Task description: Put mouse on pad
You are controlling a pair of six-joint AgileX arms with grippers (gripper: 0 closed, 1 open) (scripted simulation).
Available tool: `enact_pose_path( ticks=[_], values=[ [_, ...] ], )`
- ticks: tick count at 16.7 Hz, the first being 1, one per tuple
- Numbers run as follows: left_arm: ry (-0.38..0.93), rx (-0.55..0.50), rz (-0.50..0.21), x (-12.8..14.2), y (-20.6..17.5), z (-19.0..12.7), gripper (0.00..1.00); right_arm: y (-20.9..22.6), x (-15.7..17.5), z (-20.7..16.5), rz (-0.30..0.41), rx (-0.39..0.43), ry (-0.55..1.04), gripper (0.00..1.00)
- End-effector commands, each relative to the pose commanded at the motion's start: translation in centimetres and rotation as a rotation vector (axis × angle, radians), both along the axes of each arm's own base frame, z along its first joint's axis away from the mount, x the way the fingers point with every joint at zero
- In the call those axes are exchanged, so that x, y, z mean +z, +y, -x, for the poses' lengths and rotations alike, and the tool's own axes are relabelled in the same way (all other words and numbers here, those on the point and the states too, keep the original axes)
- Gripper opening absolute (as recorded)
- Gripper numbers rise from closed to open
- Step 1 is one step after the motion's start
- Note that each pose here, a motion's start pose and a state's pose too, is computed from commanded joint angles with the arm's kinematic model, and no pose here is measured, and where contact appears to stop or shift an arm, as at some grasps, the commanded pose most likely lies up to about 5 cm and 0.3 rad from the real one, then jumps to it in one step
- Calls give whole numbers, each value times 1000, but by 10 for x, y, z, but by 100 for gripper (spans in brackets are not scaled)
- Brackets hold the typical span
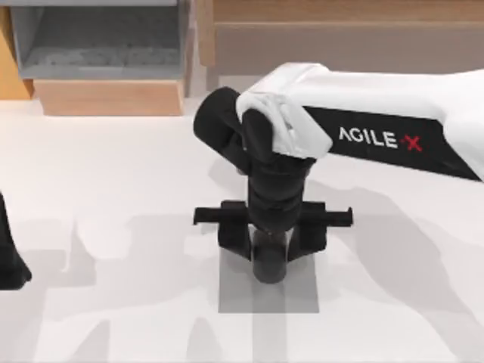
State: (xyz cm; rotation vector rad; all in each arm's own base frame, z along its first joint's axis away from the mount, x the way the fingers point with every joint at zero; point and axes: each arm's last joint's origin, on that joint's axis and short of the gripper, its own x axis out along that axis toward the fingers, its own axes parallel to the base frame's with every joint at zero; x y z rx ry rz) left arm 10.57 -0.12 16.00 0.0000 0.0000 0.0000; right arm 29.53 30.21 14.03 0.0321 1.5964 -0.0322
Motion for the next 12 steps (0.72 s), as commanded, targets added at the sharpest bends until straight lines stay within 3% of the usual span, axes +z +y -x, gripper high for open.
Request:
enact_pose_path(
  ticks=[6, 12],
  values=[
    [0, 0, 0, 0, 0, 0, 100, 0, 0, 0, 0, 0, 0, 98],
    [0, 0, 0, 0, 0, 0, 100, 0, 0, 0, 0, 0, 0, 100]
  ],
)
